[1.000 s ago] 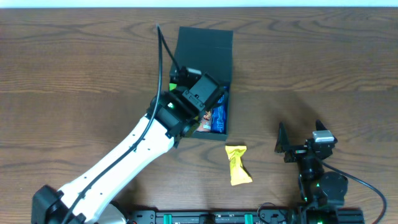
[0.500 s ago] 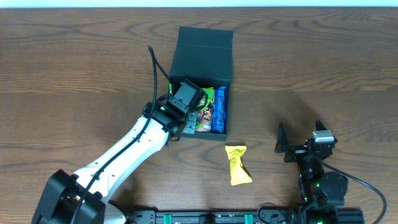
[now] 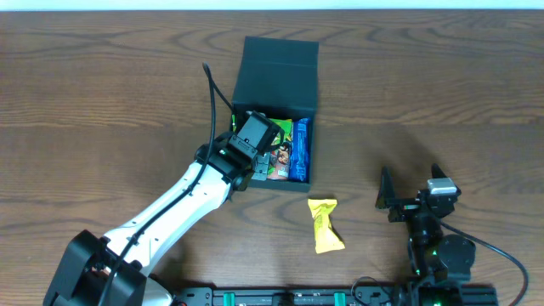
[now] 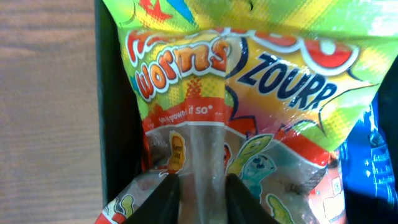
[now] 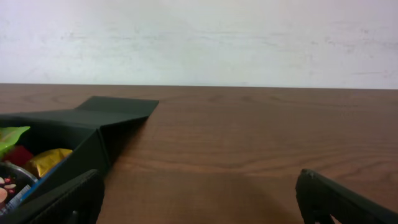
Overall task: Pack container
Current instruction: 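Press the gummy bag down into the box with the left gripper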
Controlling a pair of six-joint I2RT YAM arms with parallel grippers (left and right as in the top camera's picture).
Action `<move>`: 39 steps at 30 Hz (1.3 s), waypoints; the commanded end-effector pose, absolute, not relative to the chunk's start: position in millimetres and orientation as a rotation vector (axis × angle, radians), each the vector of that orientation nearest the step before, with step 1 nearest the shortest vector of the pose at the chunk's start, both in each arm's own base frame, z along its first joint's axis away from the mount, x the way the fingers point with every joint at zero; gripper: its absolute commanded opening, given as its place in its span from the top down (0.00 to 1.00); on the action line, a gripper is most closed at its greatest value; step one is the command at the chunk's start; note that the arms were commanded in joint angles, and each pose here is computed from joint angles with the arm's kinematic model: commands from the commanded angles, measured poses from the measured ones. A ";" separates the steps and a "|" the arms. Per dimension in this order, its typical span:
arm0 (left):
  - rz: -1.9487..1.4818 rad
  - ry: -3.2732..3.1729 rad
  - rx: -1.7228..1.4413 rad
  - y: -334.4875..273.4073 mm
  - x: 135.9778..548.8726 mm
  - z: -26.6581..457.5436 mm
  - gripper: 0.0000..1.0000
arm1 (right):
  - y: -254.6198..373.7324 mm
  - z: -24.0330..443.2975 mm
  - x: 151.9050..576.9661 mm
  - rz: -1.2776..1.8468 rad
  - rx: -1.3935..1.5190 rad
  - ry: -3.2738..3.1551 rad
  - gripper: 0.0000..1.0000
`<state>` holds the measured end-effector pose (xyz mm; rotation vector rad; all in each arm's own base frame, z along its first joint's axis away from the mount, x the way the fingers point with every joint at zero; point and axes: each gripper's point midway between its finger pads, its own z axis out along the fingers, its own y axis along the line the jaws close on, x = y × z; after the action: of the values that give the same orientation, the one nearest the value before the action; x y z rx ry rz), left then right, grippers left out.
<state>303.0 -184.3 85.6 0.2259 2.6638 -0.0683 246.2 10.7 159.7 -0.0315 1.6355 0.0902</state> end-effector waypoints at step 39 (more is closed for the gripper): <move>0.013 2.559 0.200 -198.2 336.4 62.4 0.89 | 6.6 158.0 246.2 0.069 -0.026 1.640 0.01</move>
<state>342.4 -193.4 73.4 0.1769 2.5258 0.0283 246.2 10.7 159.7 -0.0315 1.6355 0.0902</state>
